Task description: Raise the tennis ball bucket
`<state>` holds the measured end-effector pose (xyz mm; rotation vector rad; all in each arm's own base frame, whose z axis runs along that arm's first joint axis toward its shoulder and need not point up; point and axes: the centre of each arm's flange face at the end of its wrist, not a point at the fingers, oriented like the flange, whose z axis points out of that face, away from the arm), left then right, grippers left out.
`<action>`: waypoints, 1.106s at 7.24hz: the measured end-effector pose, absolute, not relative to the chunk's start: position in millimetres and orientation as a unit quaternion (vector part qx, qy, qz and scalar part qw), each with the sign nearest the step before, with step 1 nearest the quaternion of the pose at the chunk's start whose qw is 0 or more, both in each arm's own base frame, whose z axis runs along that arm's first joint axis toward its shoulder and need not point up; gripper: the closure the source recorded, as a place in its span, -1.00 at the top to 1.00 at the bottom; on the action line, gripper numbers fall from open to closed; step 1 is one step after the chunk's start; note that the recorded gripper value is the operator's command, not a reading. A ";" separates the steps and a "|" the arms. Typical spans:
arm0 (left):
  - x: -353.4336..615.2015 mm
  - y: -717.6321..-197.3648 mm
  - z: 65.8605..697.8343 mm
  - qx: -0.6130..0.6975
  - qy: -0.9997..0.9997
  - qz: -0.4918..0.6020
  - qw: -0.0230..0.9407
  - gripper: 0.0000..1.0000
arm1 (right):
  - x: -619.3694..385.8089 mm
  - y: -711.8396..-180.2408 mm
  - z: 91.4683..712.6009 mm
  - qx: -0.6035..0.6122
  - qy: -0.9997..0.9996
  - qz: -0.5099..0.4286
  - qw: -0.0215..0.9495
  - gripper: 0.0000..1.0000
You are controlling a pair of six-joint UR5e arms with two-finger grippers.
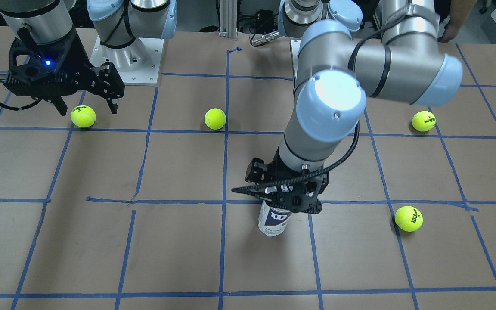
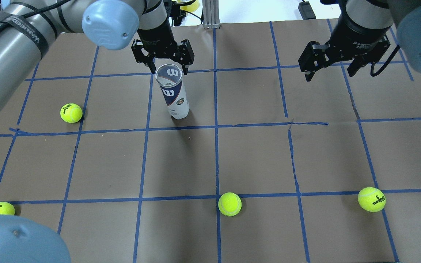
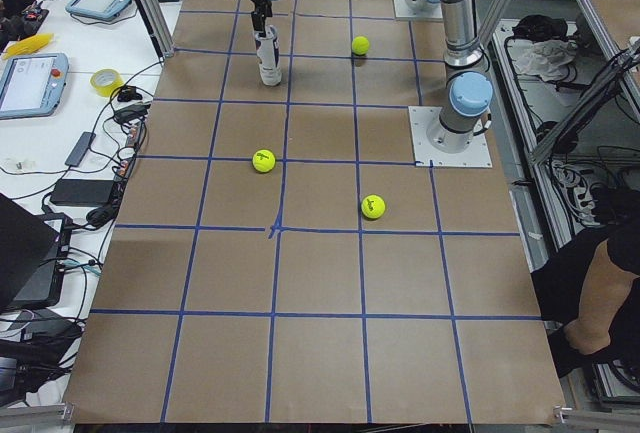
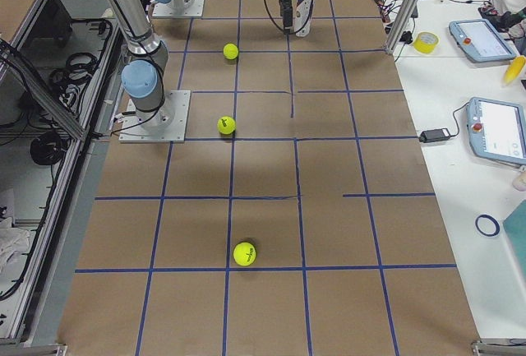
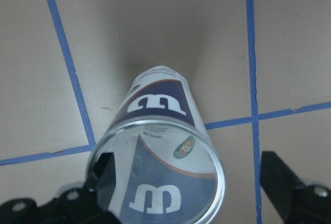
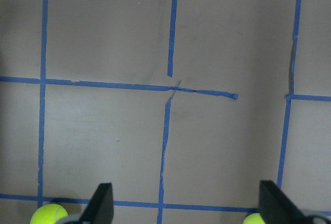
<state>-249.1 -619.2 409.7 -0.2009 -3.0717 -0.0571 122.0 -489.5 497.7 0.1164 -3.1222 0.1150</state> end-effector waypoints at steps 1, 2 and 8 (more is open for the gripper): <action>-244.5 -611.1 445.6 -0.055 -0.998 -0.014 0.032 1.00 | 122.0 -489.5 497.7 0.037 -0.999 0.037 0.008 1.00; -232.9 -601.7 477.9 -0.045 -0.998 -0.008 0.032 1.00 | 122.0 -489.4 497.8 0.037 -0.999 0.037 0.008 1.00; -128.1 -533.4 493.5 -0.018 -1.000 -0.009 -0.019 1.00 | 122.0 -489.3 497.9 0.037 -0.999 0.037 0.008 1.00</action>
